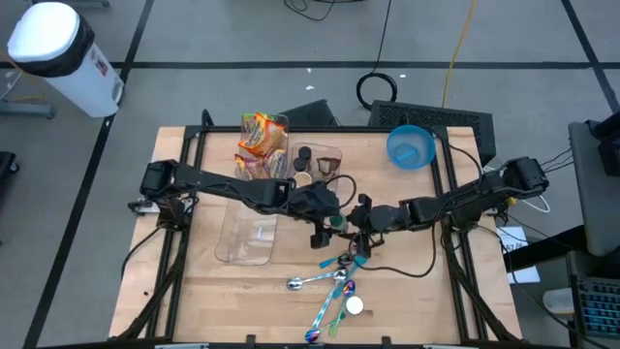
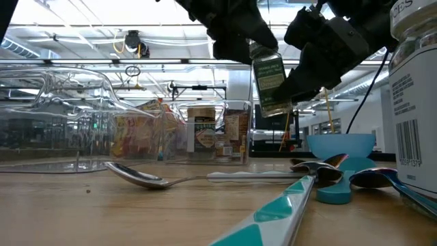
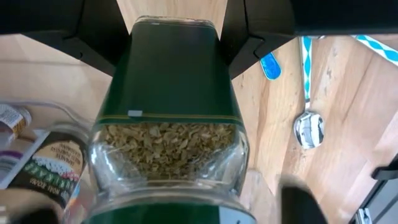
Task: Pick & Place Food Item
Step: Put the green spice bottle into the middle transparent bin, then put the white spice bottle into the middle transparent bin
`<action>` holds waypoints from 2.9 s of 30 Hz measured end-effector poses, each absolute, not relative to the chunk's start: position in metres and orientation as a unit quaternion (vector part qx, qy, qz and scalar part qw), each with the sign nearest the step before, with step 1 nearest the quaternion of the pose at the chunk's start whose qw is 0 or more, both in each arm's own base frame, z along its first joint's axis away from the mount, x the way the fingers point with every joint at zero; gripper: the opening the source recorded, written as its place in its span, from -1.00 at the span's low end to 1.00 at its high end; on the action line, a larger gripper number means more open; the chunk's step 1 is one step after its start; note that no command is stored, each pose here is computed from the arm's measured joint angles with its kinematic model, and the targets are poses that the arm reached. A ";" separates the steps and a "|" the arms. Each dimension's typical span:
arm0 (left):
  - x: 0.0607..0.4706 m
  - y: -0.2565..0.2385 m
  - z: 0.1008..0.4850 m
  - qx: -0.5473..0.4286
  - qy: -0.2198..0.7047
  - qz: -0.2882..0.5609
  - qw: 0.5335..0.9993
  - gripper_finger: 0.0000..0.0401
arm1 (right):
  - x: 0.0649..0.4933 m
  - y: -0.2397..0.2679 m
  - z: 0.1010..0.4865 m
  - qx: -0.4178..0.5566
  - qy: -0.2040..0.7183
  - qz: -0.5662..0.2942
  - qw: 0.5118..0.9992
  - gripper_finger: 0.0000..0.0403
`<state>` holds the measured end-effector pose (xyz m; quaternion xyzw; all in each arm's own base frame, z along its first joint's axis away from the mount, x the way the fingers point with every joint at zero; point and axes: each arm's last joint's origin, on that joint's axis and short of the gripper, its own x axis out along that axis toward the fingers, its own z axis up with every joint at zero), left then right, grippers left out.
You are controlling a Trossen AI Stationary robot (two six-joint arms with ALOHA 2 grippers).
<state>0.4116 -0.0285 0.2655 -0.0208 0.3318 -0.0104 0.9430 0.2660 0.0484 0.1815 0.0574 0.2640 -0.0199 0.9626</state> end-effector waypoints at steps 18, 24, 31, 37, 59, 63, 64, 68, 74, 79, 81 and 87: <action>0.409 -0.020 0.270 -0.054 0.329 -0.018 0.942 0.03 | 0.266 0.048 0.182 0.057 0.263 -0.020 0.963 0.08; 0.383 -0.016 0.316 -0.040 0.283 0.021 0.958 0.03 | 0.265 0.048 0.186 0.057 0.258 -0.019 0.964 0.47; 0.348 -0.004 0.354 -0.007 0.258 0.110 0.960 0.03 | 0.256 0.046 0.197 0.062 0.257 -0.019 0.964 0.65; 0.351 0.018 0.336 -0.029 0.277 0.148 0.949 0.03 | 0.248 0.045 0.213 0.091 0.225 -0.020 0.970 0.63; 0.386 0.063 0.213 -0.101 0.356 0.178 0.912 0.03 | 0.245 0.044 0.217 0.092 0.222 -0.022 0.971 0.61; 0.390 0.064 0.204 -0.099 0.359 0.182 0.910 0.03 | 0.245 0.044 0.217 0.091 0.222 -0.022 0.971 0.60; 0.391 0.064 0.204 -0.099 0.358 0.182 0.911 0.03 | 0.245 0.044 0.217 0.091 0.222 -0.022 0.970 0.60; 0.391 0.064 0.204 -0.100 0.356 0.183 0.911 0.03 | 0.245 0.044 0.217 0.091 0.222 -0.022 0.971 0.60; 0.389 0.063 0.202 -0.102 0.365 0.182 0.907 0.11 | 0.245 0.044 0.217 0.090 0.222 -0.022 0.971 0.60; 0.391 0.063 0.203 -0.102 0.358 0.183 0.910 0.55 | 0.245 0.044 0.217 0.090 0.222 -0.022 0.971 0.60; 0.391 0.063 0.203 -0.102 0.357 0.182 0.911 0.69 | 0.245 0.044 0.217 0.090 0.222 -0.022 0.971 0.60; 0.389 0.062 0.210 -0.096 0.356 0.180 0.912 0.92 | 0.245 0.044 0.216 0.090 0.223 -0.022 0.971 0.60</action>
